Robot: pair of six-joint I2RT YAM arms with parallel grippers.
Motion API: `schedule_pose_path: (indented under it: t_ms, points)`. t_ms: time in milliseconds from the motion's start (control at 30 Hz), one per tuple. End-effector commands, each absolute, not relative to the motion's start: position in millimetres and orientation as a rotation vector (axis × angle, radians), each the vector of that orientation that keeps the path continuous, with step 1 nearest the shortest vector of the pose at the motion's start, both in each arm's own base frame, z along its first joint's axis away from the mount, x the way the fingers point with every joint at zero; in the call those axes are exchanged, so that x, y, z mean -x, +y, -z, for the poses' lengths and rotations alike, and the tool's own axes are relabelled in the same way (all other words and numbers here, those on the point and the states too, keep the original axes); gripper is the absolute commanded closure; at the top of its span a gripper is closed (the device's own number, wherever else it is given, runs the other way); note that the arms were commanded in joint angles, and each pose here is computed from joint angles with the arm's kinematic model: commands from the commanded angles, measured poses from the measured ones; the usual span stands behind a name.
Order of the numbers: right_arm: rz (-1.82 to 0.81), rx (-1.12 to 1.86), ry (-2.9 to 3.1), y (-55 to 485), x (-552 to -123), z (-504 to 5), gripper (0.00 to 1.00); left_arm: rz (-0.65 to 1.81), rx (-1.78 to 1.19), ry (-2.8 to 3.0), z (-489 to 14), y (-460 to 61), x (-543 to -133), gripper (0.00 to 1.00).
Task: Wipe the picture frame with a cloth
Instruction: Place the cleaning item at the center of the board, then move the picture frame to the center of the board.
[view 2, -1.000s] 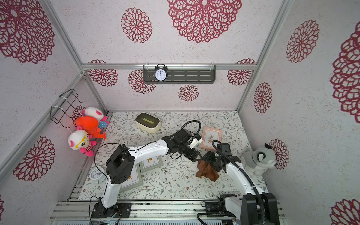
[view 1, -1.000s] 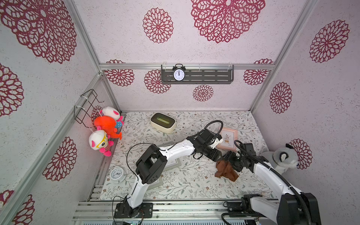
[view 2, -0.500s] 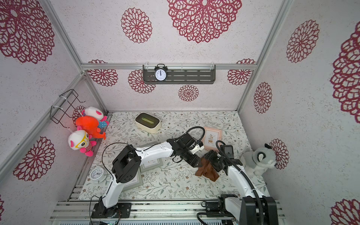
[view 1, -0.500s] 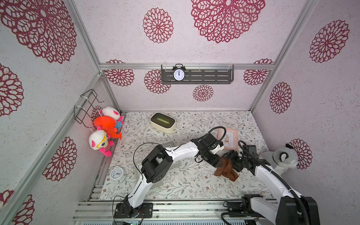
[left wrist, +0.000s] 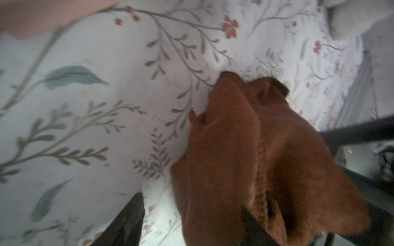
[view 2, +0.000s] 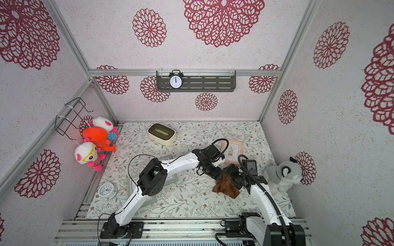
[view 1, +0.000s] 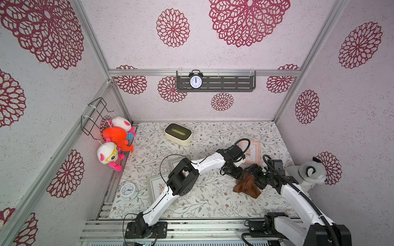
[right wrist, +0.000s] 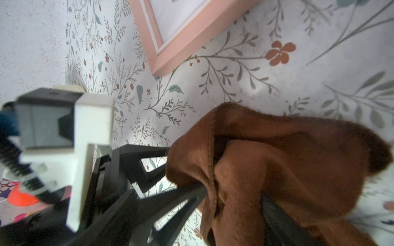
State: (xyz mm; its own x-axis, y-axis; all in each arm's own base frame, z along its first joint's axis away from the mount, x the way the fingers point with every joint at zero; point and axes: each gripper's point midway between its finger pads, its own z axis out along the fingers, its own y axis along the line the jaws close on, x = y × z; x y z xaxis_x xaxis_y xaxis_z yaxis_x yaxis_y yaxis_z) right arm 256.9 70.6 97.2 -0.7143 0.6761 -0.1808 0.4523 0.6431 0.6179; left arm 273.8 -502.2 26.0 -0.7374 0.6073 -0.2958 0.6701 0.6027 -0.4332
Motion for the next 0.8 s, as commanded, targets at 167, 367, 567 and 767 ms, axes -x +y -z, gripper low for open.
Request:
schedule_pose_path:
  t_ms: [167, 367, 567, 767]
  points:
    - [-0.597, -0.794, 2.476, 52, -245, -149, 0.08, 0.648, -1.087, 2.822, -3, -481, -262, 0.39]
    - [-0.543, -0.730, 2.459, 44, -265, -179, 0.06, 0.657, -1.045, 2.777, -17, -472, -268, 0.40]
    - [-0.476, -0.692, 2.457, 32, -268, -206, 0.02, 0.639, -1.033, 2.811, -8, -467, -263, 0.41]
    - [-0.439, -0.677, 2.423, 16, -284, -226, 0.02, 0.665, -0.978, 2.790, -28, -461, -270, 0.37]
